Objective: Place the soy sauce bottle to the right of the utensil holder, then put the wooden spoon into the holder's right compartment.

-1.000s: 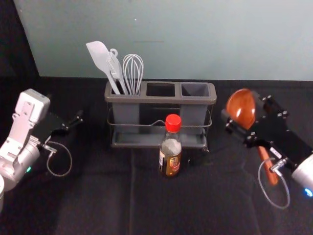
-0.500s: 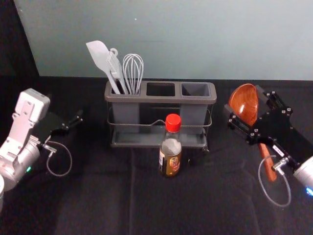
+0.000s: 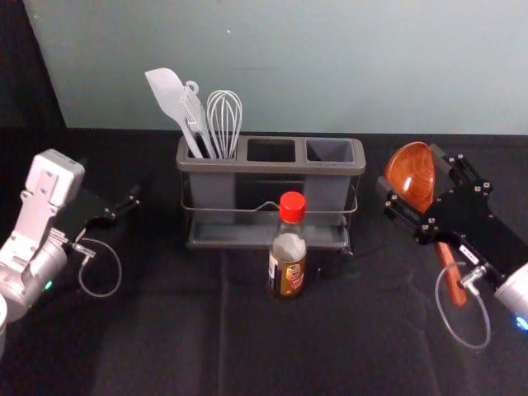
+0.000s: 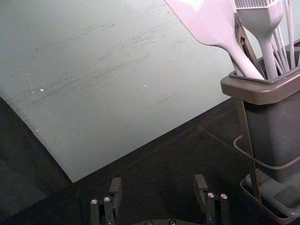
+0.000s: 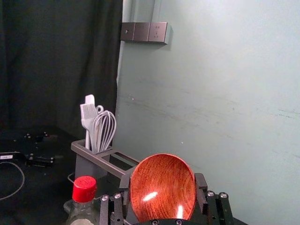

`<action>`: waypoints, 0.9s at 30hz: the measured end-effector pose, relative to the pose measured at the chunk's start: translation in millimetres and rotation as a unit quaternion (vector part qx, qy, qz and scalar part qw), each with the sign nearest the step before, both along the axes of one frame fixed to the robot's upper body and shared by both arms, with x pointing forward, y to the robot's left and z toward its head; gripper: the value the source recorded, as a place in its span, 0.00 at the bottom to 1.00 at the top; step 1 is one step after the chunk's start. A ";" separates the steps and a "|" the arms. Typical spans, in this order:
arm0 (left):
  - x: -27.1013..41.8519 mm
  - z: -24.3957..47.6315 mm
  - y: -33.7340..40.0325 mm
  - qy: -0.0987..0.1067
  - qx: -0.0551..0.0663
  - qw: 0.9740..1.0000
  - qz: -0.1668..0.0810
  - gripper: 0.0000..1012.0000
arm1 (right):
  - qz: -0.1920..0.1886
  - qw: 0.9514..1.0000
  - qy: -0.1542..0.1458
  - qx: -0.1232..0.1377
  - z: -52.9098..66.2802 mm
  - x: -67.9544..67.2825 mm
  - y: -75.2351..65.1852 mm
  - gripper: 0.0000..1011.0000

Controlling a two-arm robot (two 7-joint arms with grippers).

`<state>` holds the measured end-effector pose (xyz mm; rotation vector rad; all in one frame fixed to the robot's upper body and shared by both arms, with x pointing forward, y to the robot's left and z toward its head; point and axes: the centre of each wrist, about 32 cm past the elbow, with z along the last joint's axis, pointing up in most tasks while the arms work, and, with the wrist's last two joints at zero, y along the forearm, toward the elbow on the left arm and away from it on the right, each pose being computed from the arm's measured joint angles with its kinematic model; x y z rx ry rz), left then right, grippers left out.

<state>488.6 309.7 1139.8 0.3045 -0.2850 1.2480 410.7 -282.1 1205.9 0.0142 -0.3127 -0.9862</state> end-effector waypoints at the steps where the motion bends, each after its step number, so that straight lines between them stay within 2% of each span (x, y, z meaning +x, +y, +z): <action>1: 0.0 0.0 0.0 0.000 0.000 1.000 0.000 0.99 | 0.000 1.000 0.000 0.000 0.0 0.0 0.0 0.83; 6: 0.0 0.0 0.0 0.000 0.000 1.000 0.000 0.99 | 0.003 1.000 0.001 0.001 0.2 3.1 -0.5 0.83; 9: 0.0 0.0 0.0 0.000 0.000 1.000 0.000 0.99 | 0.013 1.000 0.000 0.002 2.8 12.6 1.9 0.83; 13: 0.0 0.0 0.0 0.000 0.000 1.000 0.000 0.99 | 0.030 1.000 -0.001 0.004 9.5 32.1 8.8 0.83; 16: 0.0 0.0 0.0 0.000 0.000 1.000 0.000 0.99 | 0.051 0.999 -0.003 0.013 16.1 57.8 17.0 0.83; 23: 0.0 0.0 0.0 0.000 0.000 1.000 0.000 0.99 | 0.087 0.996 -0.017 0.030 27.7 100.1 30.9 0.83; 27: 0.0 0.0 0.0 0.000 0.000 1.000 0.000 0.99 | 0.096 0.994 -0.030 0.034 37.0 116.7 37.5 0.83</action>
